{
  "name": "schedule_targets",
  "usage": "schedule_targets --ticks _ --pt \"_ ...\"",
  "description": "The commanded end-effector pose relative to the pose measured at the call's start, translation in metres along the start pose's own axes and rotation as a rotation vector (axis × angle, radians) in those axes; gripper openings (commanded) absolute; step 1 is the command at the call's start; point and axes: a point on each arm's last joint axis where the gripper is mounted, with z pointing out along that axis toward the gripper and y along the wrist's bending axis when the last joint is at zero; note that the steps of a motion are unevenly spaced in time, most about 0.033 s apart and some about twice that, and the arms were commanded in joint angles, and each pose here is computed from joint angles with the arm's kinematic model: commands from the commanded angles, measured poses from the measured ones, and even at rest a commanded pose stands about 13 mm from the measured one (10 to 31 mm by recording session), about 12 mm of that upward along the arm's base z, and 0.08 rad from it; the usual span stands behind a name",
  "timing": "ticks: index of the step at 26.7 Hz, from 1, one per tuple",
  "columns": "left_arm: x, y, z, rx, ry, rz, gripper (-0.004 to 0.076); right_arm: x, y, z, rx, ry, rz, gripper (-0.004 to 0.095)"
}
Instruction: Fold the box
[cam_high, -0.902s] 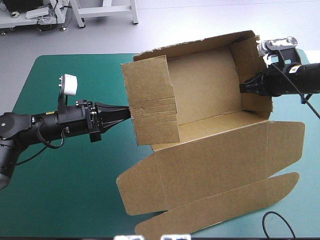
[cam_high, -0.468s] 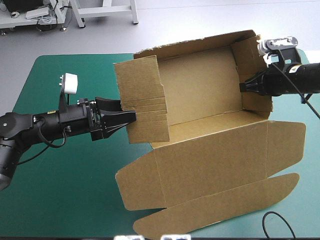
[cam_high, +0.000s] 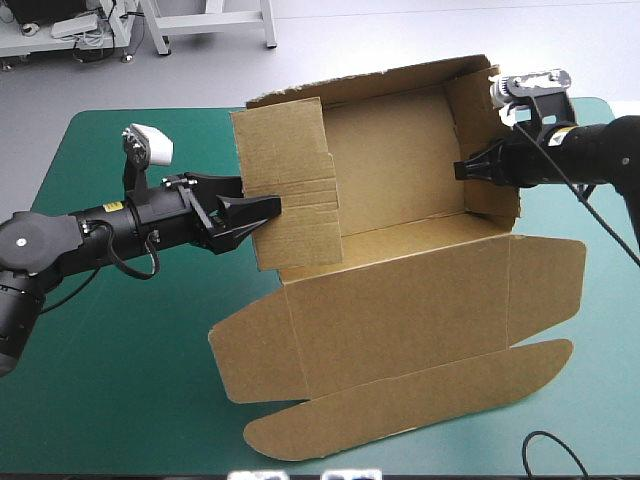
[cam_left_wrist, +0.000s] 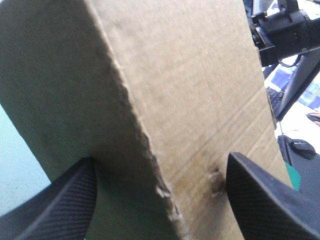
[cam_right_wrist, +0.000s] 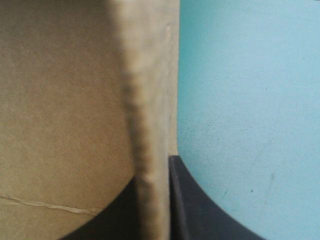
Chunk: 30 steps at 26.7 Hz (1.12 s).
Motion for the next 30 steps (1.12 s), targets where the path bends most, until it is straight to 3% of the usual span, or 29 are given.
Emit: schedule_targets --ticks 1,9,18,25,30 --pt "-0.017 -0.009 -0.008 -0.067 -0.076 -0.003 0.0524 -0.014 0.014 -0.011 -0.025 -0.131 0.024 -0.0014" --pt "-0.009 0.009 -0.002 -0.219 0.013 -0.047 0.0484 -0.018 0.032 0.010 -0.045 -0.137 0.040 -0.0014" --pt "-0.006 0.025 0.014 -0.244 0.043 -0.092 0.0398 -0.019 0.057 0.038 -0.041 -0.131 0.024 -0.0012" --pt "0.000 0.045 0.017 -0.396 0.083 -0.144 0.0379 -0.018 0.065 0.046 -0.062 -0.120 0.061 -0.0012" --pt "0.007 0.057 0.024 -0.448 0.138 -0.158 0.0263 -0.015 0.079 0.061 -0.095 -0.092 0.073 -0.0012"
